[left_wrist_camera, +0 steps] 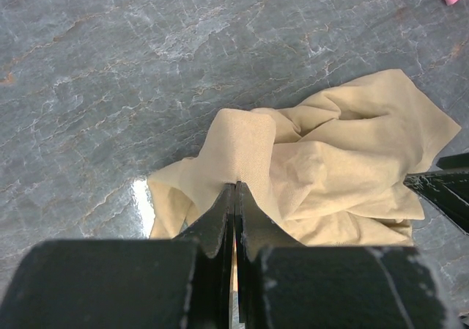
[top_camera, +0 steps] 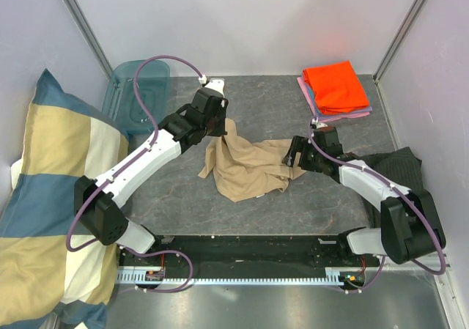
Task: Fold and stack the t-shirts
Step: Flatten out the tshirt
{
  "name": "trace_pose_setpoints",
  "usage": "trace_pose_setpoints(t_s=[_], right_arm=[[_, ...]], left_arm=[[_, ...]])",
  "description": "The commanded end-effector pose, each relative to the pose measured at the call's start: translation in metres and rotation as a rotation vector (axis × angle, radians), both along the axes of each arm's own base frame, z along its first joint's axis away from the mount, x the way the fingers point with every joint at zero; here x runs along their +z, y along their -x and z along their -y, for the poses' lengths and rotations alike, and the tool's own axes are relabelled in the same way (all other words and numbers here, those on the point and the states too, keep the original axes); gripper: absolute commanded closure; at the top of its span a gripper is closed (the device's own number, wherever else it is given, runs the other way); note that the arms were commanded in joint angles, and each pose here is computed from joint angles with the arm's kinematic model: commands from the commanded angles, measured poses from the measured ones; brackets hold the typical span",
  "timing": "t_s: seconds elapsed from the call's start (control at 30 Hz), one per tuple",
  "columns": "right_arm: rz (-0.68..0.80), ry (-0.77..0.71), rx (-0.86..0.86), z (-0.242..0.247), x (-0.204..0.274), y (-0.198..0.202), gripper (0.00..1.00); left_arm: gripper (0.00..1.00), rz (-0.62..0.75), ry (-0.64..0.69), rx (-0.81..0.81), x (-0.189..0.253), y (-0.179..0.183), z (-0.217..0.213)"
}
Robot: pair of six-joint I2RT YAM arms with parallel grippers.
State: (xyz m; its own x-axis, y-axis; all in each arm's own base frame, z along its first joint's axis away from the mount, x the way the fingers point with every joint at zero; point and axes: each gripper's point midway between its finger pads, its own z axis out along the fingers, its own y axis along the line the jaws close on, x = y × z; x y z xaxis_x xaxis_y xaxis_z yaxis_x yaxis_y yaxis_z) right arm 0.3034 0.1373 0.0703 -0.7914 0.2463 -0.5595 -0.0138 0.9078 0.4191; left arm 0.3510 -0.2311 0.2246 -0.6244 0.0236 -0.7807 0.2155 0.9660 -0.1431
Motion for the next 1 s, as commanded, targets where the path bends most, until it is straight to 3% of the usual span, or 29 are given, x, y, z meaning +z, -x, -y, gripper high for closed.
trace_pose_setpoints(t_s=[0.0, 0.17, 0.27, 0.3, 0.5, 0.73, 0.97], right_arm=[[0.051, -0.064, 0.032, -0.016, 0.003, -0.016, 0.15], [0.034, -0.071, 0.04, -0.021, -0.008, -0.025, 0.3], [0.043, -0.087, 0.06, -0.027, -0.01, -0.032, 0.72], [0.044, -0.09, 0.068, -0.029, -0.009, -0.033, 0.97], [0.118, -0.065, 0.075, -0.025, 0.027, -0.04, 1.0], [0.391, -0.009, 0.032, -0.005, 0.169, -0.045, 1.0], [0.468, 0.021, -0.015, 0.013, 0.233, -0.027, 1.0]], left_arm=[[0.98, 0.056, 0.043, -0.003, 0.02, -0.001, 0.0], [0.98, 0.057, 0.037, -0.006, 0.02, 0.0, -0.002], [0.98, 0.058, 0.034, -0.003, 0.019, -0.001, -0.004], [0.98, 0.059, 0.032, -0.001, 0.019, -0.001, -0.005], [0.98, 0.069, 0.023, 0.008, 0.021, -0.001, -0.014], [0.98, 0.13, 0.026, 0.005, 0.049, 0.003, -0.024], [0.98, 0.196, 0.086, -0.017, 0.098, 0.017, -0.028]])
